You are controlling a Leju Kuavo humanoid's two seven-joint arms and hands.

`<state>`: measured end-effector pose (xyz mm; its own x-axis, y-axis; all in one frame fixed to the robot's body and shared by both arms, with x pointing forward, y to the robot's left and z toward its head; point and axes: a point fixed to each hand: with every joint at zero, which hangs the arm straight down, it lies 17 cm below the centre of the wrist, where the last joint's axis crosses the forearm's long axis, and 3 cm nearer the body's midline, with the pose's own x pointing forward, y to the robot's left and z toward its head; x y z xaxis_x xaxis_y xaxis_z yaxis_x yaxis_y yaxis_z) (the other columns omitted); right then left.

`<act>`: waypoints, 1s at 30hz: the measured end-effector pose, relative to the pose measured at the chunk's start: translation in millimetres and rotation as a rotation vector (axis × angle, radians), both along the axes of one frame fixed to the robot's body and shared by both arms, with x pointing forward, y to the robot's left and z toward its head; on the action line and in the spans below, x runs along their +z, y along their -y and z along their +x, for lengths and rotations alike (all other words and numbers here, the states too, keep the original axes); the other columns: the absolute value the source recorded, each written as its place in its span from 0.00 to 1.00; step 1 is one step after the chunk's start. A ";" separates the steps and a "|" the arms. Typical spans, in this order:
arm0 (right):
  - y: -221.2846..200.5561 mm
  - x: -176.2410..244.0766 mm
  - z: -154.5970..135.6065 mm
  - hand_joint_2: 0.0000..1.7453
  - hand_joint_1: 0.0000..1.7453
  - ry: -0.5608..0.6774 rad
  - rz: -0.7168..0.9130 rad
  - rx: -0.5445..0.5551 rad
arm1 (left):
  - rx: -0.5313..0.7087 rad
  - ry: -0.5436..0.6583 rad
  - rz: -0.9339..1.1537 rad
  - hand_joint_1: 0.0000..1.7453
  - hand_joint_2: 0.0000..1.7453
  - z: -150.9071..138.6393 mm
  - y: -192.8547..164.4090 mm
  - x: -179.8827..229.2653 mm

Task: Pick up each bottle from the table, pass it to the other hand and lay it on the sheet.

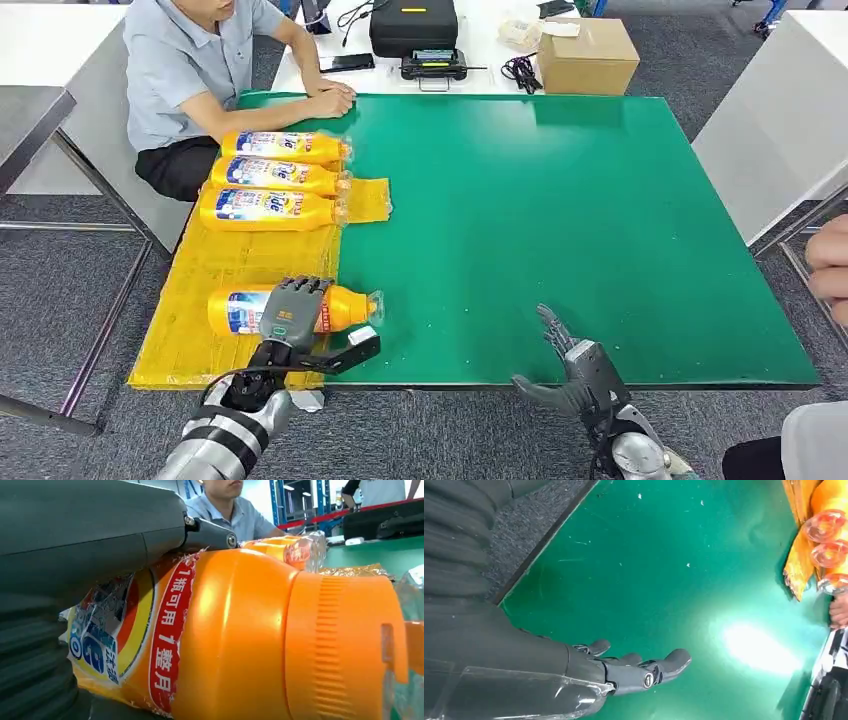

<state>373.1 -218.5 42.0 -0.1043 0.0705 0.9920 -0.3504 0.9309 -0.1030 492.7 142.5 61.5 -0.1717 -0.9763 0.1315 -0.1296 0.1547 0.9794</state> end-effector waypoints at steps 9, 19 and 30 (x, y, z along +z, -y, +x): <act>-3.6 -1.8 3.2 1.00 0.00 -0.008 0.001 -0.002 | -0.011 -0.166 -0.013 0.00 1.00 15.4 -1.2 -24.6; -2.9 -3.1 5.0 1.00 0.00 -0.016 0.007 -0.017 | -0.019 -0.298 0.007 0.00 1.00 17.1 -0.9 -47.2; 0.3 -7.5 5.8 1.00 0.00 -0.028 0.009 -0.037 | -0.023 -0.387 0.004 0.00 1.00 16.9 -1.5 -59.6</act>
